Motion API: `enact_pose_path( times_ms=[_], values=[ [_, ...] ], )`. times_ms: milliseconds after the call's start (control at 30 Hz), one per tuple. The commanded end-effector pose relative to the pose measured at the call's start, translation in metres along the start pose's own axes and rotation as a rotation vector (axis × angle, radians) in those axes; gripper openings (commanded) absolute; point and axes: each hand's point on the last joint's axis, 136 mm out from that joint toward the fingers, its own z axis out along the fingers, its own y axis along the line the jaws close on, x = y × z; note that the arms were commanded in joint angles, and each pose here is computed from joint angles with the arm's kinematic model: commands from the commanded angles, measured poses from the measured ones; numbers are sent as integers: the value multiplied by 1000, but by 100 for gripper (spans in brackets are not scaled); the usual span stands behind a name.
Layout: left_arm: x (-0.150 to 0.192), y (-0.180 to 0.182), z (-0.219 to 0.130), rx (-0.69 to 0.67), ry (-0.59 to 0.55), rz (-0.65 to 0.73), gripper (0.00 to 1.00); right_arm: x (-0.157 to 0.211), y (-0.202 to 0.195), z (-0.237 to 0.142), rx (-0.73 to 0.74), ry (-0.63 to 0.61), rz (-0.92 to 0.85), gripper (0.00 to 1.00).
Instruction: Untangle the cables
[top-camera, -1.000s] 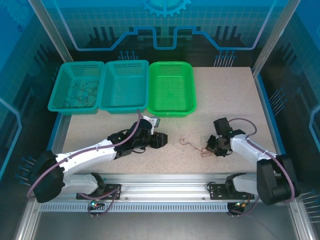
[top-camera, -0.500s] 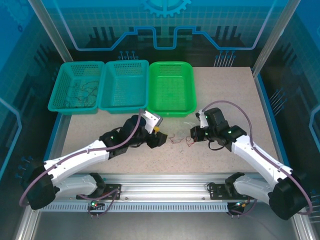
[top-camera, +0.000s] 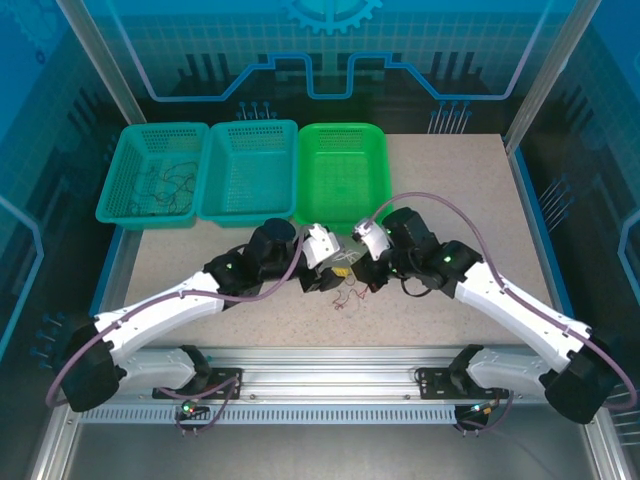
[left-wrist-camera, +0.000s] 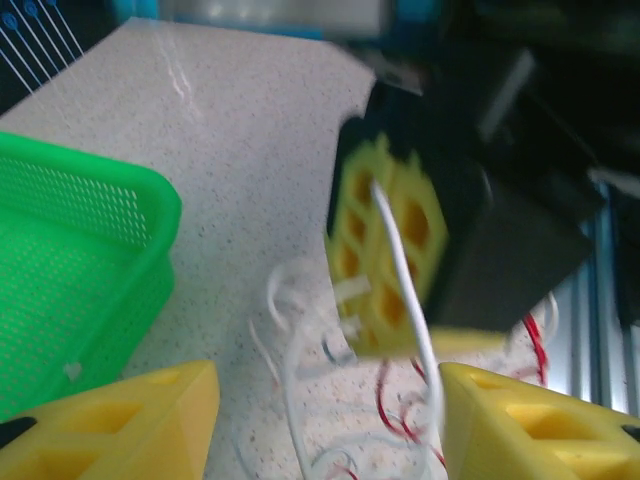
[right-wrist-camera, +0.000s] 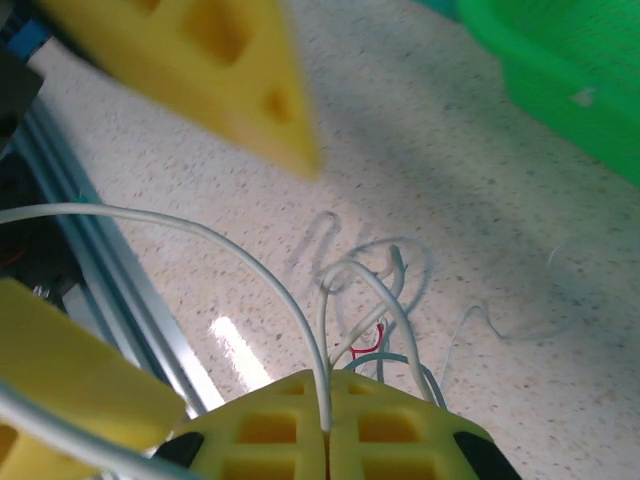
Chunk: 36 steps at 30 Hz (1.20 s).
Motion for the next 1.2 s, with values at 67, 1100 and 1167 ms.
enact_pose_path(
  times_ms=[67, 1100, 1167],
  values=[
    [-38, 8, -5, -33, -149, 86, 27, 4, 16, 7, -49, 47, -47, 0],
    [-50, 55, -93, -321, -347, -228, 0, 167, -192, -36, 662, -107, 1062, 36],
    [-49, 64, -101, -338, -369, -285, 0, 176, -196, -41, 665, -128, 1128, 38]
  ],
)
